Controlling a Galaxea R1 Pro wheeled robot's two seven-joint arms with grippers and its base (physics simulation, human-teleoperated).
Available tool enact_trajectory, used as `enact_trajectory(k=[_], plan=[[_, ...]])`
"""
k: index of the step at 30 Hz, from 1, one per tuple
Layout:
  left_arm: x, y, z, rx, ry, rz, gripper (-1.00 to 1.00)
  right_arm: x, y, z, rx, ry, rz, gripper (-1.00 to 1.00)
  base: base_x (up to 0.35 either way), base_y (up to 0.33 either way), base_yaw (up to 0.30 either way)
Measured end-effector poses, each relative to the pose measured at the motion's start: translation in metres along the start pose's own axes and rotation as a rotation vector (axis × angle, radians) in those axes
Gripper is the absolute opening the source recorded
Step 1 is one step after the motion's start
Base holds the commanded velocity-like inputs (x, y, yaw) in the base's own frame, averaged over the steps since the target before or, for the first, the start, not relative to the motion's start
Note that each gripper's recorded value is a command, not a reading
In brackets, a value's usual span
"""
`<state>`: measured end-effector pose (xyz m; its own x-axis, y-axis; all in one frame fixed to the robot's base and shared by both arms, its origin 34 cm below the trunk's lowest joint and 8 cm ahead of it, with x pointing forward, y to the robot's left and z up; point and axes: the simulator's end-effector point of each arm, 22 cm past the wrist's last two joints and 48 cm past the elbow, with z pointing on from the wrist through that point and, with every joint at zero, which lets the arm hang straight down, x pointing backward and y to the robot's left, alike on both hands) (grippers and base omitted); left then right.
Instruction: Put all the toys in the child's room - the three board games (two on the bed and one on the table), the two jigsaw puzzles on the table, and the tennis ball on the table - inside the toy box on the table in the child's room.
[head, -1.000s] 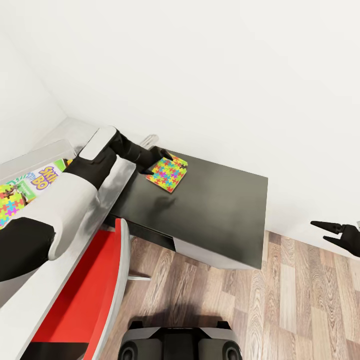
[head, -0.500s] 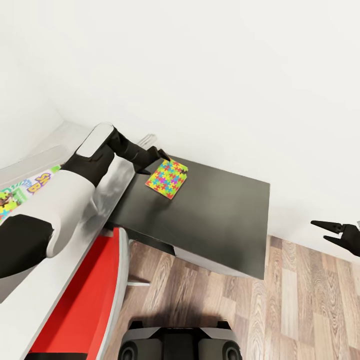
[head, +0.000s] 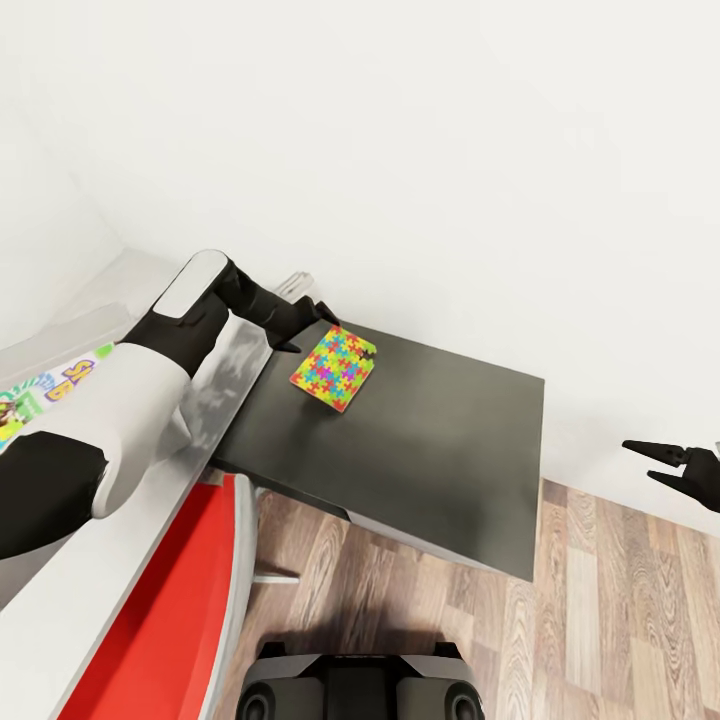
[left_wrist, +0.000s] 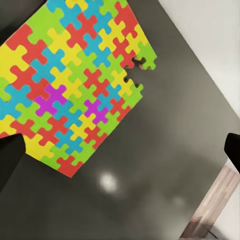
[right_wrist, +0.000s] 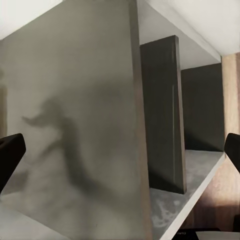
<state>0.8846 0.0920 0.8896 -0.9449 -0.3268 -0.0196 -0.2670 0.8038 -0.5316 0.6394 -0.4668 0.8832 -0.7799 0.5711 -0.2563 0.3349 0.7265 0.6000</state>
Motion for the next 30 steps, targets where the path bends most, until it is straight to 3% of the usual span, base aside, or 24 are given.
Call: enact_trajectory(k=[30], plan=[[0.0049,0.0064,0.0041,-0.007,0.009,-0.007,1.0,-0.0009,0.0001,-0.0008,0.0,-0.003,0.0,1.0,0.024,0.0,0.0]])
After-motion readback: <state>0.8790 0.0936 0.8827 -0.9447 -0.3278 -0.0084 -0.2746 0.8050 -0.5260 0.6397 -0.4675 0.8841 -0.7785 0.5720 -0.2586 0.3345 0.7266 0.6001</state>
